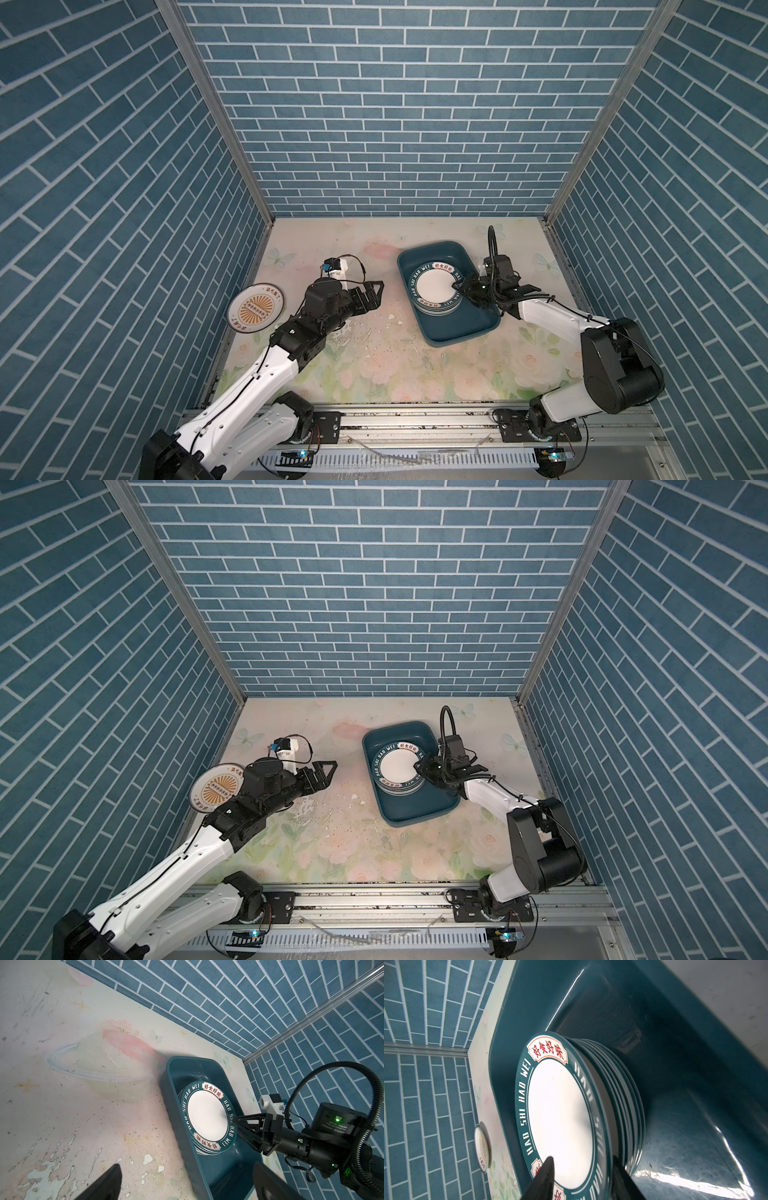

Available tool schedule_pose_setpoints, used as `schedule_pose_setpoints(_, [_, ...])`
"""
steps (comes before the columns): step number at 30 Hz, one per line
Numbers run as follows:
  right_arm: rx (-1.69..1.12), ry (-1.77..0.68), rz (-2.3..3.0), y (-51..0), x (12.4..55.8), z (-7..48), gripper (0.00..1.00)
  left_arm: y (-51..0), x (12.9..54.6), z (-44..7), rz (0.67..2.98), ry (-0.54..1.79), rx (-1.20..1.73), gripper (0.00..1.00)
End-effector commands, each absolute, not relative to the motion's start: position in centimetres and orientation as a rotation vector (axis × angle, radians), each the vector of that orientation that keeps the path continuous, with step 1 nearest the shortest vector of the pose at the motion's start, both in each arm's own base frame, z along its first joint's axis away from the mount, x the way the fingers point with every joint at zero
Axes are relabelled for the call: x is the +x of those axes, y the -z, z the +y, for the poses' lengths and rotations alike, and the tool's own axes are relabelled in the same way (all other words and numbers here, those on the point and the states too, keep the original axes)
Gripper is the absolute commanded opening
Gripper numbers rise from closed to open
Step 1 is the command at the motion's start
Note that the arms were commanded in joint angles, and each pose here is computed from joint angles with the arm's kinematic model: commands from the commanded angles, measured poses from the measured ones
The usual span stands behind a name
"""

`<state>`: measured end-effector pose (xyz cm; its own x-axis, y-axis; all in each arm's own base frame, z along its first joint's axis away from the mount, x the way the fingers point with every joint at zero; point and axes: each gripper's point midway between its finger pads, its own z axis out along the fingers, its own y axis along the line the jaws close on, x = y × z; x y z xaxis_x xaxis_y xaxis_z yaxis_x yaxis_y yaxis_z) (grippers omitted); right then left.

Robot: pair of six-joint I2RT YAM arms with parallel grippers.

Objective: Place the plates into the plastic bin on the countertop
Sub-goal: 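Lower the plate onto the bin stack with the right gripper while the left withdraws, then open the right gripper while the left reaches toward the orange sunburst plate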

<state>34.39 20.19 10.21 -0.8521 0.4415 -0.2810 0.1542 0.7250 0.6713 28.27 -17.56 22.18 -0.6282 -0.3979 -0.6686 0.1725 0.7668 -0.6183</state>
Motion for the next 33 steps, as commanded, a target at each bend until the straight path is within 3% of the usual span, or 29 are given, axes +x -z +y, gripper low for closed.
schedule_pose_setpoints(1, [0.428,-0.899,2.477,-11.9,34.7,20.2,0.48,-22.8,27.9,-17.5,2.091,0.831,-0.158,0.99])
schedule_pose_setpoints(11, [0.403,-0.888,2.488,-12.2,34.4,20.4,0.56,-22.8,27.5,-16.8,2.100,0.801,-0.161,1.00])
schedule_pose_setpoints(23, [0.332,-0.873,2.389,-15.2,34.0,19.7,0.80,-23.2,26.9,-15.1,2.103,0.723,-0.200,1.00])
schedule_pose_setpoints(33, [0.243,-0.927,2.279,-18.2,32.7,20.0,0.89,-21.9,26.1,-12.0,2.138,0.578,-0.334,1.00])
